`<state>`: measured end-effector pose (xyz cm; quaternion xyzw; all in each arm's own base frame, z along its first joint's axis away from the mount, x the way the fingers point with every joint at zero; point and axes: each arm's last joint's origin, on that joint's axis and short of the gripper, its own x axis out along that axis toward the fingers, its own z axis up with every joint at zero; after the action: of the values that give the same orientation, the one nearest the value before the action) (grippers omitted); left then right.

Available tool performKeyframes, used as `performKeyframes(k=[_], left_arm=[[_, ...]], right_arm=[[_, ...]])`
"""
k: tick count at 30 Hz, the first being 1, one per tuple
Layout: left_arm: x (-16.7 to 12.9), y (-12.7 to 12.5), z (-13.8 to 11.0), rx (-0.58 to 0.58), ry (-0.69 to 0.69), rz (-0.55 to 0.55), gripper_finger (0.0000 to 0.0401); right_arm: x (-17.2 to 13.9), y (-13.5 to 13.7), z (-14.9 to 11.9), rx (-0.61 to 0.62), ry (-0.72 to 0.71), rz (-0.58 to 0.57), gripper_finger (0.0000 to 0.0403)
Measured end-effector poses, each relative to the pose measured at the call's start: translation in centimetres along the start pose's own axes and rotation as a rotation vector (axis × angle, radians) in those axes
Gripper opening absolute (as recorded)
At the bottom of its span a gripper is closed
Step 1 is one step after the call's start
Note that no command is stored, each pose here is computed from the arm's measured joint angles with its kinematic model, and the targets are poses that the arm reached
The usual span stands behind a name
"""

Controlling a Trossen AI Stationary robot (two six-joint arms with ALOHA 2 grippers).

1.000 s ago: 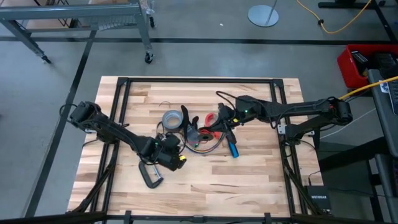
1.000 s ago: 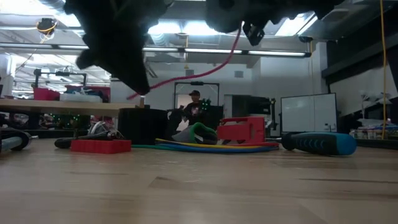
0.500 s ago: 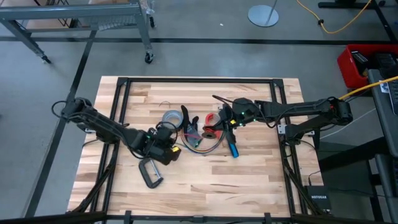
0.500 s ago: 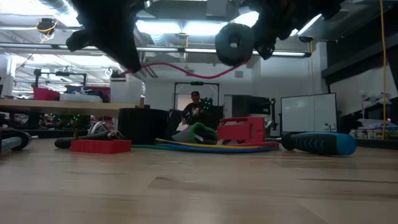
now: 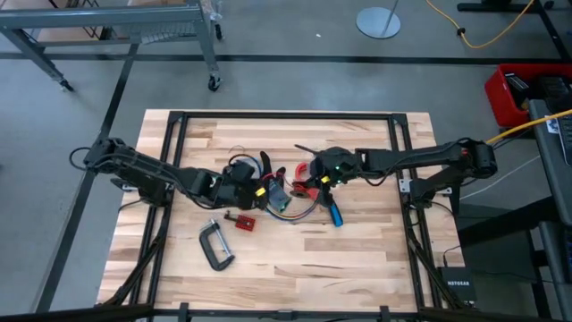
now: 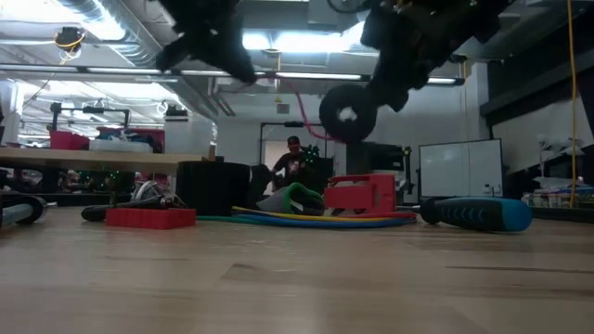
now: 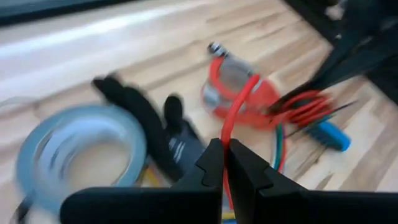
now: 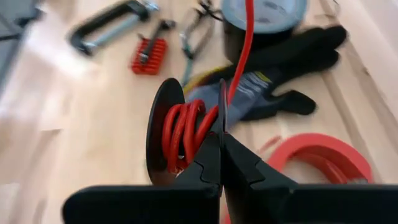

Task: Coil cords
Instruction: Coil the red wire cable onto the black spool

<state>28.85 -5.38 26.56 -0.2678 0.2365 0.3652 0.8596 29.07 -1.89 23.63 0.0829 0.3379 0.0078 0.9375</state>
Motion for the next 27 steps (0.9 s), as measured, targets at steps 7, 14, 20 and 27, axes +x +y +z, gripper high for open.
performKeyframes(k=[7,14,20,27], left_arm=[[0.8,-0.8,1.9,-0.004,-0.062,-0.113,0.0],[0.8,-1.2,2.1,-0.012,-0.066,-0.167,0.0],[0.8,-1.2,2.1,-0.01,-0.062,-0.167,0.0],[0.6,-1.9,2.7,-0.029,-0.109,-0.227,0.0]], right_arm=[[1.6,-0.7,-0.5,0.031,0.014,-0.157,0.0001],[1.5,-1.0,0.7,0.052,-0.126,-0.262,0.0001],[1.5,-1.0,1.1,0.055,-0.163,-0.294,0.0001],[1.4,-1.2,1.1,0.067,-0.172,-0.344,0.0001]])
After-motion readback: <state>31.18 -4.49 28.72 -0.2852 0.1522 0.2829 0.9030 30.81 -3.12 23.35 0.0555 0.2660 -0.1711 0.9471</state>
